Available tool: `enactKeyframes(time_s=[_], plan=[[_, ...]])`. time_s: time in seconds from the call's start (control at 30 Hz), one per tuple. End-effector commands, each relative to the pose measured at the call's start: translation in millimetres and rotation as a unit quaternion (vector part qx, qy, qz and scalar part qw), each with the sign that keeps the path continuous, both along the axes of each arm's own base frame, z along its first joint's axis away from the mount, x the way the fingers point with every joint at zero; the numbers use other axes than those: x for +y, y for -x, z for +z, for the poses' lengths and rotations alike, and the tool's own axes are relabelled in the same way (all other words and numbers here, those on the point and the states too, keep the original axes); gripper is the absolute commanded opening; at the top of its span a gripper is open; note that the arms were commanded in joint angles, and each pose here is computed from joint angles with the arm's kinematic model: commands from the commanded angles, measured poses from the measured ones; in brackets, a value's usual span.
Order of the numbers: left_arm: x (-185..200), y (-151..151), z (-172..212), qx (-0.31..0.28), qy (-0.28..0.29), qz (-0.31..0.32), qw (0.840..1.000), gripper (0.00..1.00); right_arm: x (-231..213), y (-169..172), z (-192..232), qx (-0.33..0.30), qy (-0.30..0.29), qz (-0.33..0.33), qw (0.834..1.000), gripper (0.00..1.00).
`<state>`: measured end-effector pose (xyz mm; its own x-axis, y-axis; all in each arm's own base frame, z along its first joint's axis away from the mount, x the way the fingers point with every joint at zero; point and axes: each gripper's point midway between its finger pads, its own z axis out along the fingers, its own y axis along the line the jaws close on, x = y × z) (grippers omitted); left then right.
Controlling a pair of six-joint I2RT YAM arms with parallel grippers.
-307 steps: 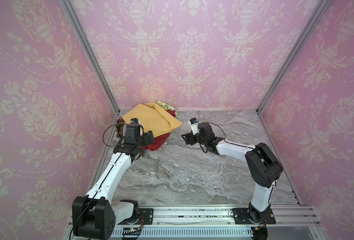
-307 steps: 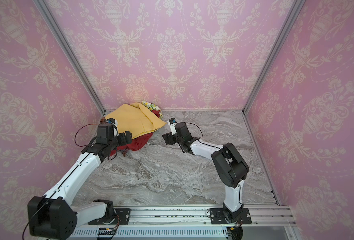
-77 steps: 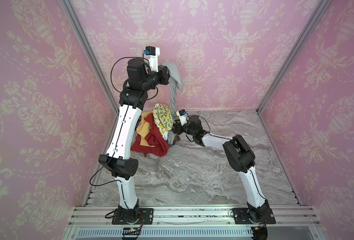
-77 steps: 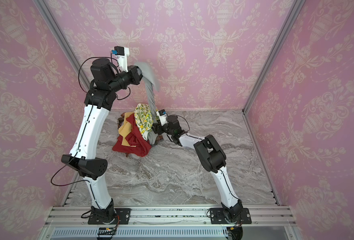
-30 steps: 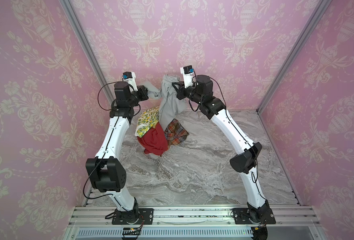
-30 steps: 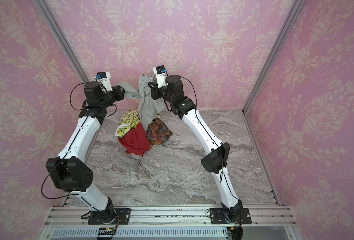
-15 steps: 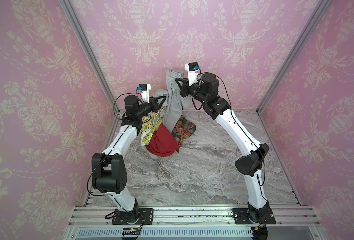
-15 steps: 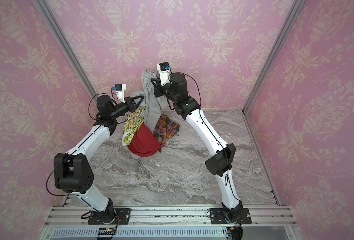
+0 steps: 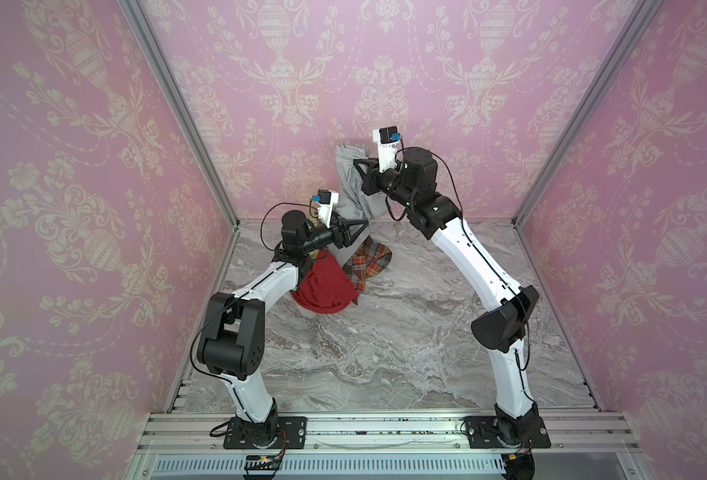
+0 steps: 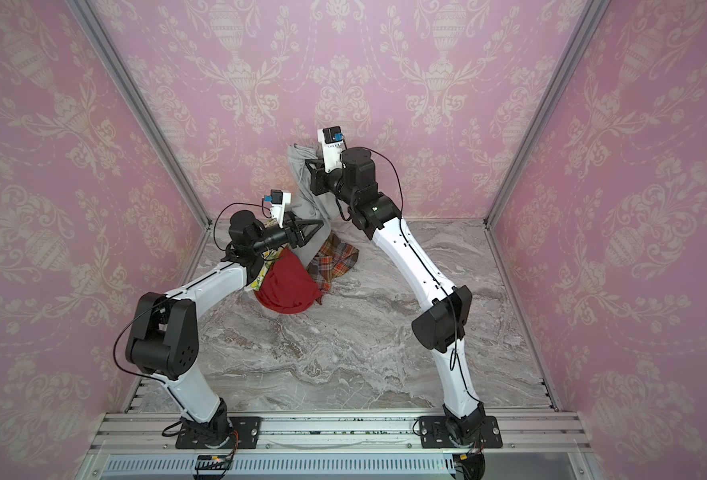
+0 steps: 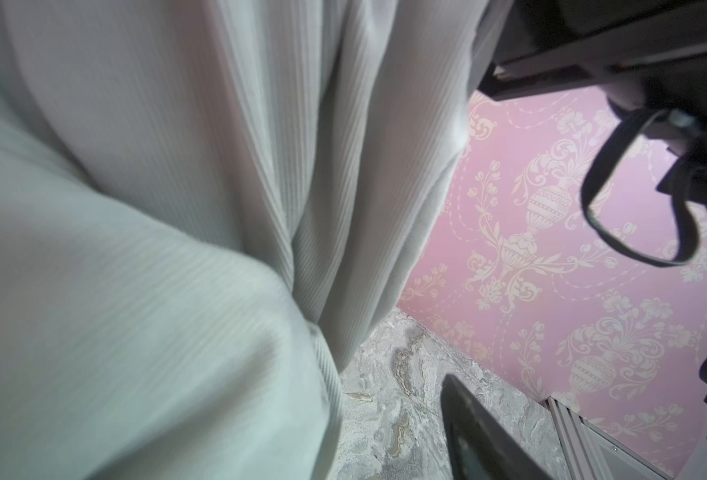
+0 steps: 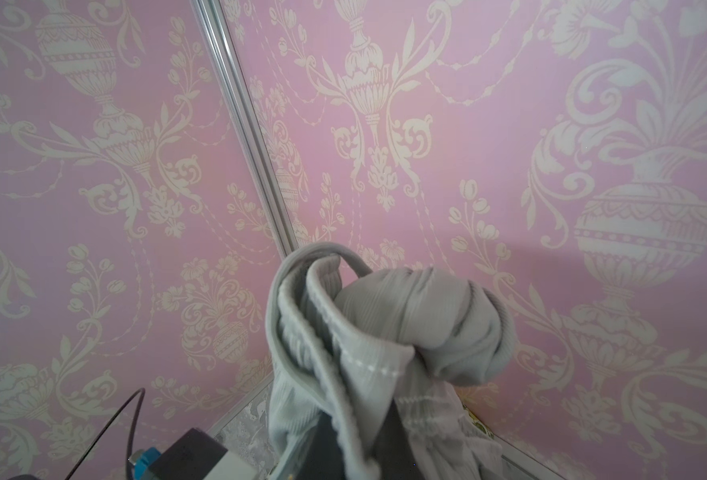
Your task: Pick out a specific cloth from the pile
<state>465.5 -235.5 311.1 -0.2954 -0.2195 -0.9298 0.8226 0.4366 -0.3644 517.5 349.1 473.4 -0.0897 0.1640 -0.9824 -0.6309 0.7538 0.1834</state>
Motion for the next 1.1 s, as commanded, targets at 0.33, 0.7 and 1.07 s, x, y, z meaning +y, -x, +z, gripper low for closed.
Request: enactKeyframes(time_s=[0.33,0.7,1.07], plan=[[-10,-81,-33,-0.111,-0.129,0.184,0.968,0.77,-28,48,89,-0.086,-0.092,0.007,0.992,0.0],[11,-121,-9,-0.134,-0.141,0.321,0.927,0.0,-45,58,68,-0.071,-0.073,-0.021,0.995,0.0],[48,-98,99,-0.13,-0.04,0.32,0.938,0.0,-81,48,-19,0.005,-0.059,-0.026,0.998,0.0]])
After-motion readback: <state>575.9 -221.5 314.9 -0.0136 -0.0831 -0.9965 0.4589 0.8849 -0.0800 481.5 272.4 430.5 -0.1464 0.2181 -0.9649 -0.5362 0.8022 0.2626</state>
